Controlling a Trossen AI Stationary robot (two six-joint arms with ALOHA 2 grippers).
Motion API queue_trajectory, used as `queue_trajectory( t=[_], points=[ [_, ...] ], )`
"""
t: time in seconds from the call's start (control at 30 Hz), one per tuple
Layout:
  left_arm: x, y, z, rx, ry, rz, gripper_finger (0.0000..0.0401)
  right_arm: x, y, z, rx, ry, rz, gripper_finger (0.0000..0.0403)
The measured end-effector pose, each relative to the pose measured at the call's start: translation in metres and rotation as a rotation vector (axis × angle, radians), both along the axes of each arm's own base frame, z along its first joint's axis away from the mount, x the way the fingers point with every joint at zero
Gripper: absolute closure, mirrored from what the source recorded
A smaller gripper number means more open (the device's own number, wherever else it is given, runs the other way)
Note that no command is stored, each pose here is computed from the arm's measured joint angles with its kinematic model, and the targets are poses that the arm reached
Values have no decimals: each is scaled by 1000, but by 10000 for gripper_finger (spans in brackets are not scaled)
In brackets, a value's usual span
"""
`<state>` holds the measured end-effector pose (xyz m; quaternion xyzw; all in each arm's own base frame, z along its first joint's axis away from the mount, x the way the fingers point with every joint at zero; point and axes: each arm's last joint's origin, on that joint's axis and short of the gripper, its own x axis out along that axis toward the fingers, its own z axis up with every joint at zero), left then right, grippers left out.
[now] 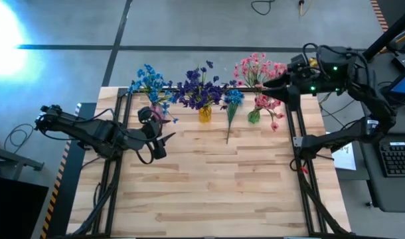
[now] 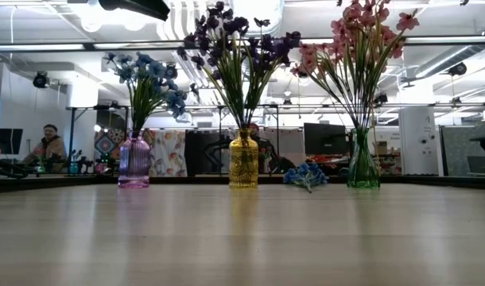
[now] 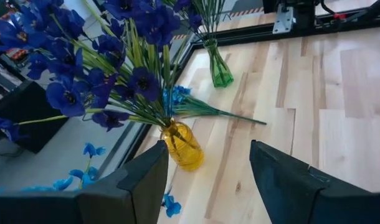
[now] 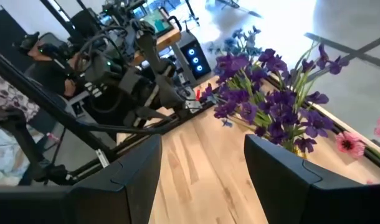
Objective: Sort flowers into vase by color
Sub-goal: Put the blue flowers into the violet vase
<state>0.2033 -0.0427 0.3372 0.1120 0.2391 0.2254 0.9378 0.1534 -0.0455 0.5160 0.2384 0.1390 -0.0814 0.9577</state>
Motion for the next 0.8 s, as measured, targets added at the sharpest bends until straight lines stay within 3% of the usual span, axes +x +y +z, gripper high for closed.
queue_trajectory(
  t=[0.27,0.53,0.8],
  points=[
    [8,-4,-6,-69,-5,-7,191,-4,10,6,46,-12,20,184],
    [21,-15,-14,-107,-6,-46,191,7,30,-17,158,181,121,184],
    [28,-36,-25,-165,3,-74,191,-4,56,-32,323,392,185,184]
  ],
)
